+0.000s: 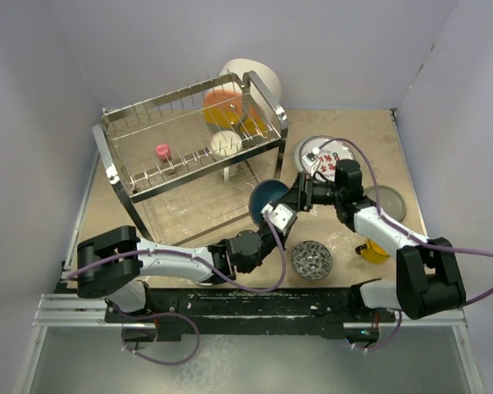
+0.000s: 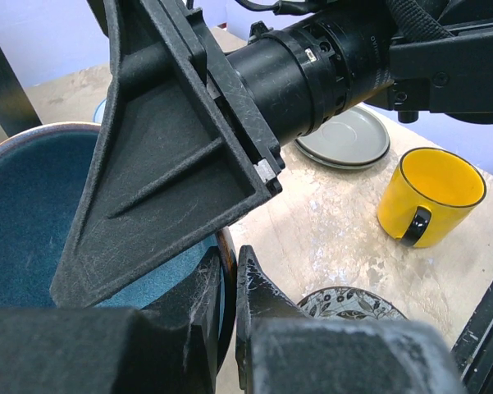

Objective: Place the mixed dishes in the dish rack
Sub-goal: Pick up the bowl from the dish rack.

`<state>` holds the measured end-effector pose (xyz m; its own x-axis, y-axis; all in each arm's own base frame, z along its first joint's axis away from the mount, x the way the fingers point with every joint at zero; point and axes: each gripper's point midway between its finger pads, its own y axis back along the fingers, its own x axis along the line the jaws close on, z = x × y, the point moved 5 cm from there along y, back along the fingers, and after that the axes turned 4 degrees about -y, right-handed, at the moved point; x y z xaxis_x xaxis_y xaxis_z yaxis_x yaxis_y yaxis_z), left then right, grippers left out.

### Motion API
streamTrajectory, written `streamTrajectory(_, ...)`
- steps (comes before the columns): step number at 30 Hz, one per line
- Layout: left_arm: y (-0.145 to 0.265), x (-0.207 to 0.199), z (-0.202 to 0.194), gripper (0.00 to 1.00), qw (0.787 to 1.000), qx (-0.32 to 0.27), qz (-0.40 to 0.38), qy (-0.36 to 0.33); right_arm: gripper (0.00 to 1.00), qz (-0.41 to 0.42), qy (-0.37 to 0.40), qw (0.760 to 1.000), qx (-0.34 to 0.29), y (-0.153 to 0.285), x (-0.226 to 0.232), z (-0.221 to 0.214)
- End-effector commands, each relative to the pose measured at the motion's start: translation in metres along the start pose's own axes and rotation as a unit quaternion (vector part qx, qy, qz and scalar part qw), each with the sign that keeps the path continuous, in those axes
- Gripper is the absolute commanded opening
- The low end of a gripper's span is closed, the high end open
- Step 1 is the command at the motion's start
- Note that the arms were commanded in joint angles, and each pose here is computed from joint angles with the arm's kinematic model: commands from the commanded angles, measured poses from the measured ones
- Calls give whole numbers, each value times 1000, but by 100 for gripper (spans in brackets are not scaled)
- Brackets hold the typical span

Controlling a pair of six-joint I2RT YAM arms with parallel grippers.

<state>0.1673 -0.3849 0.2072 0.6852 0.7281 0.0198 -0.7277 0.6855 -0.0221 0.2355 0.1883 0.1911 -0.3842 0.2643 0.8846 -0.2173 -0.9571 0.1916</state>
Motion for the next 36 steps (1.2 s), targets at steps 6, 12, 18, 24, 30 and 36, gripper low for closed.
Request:
streamTrajectory(6,-9,-15,72,0,991,-119,-35,56,94,16,43,999,-1,-2,15,10)
streamTrajectory(12,-9,-15,69,0,991,-116,-31,56,77,18,45,999,0,-1,17,10)
streamTrajectory(18,-8,-14,65,6,992,-110,-31,59,55,19,49,999,-3,1,19,10)
streamTrajectory(24,-4,-15,59,14,992,-103,-38,64,51,22,42,999,-9,5,19,12)
streamTrajectory(30,-1,-17,53,26,993,-87,-51,69,48,25,34,999,-17,9,19,14)
streamTrajectory(36,5,-18,47,36,993,-69,-64,76,46,27,29,999,-18,9,17,15)
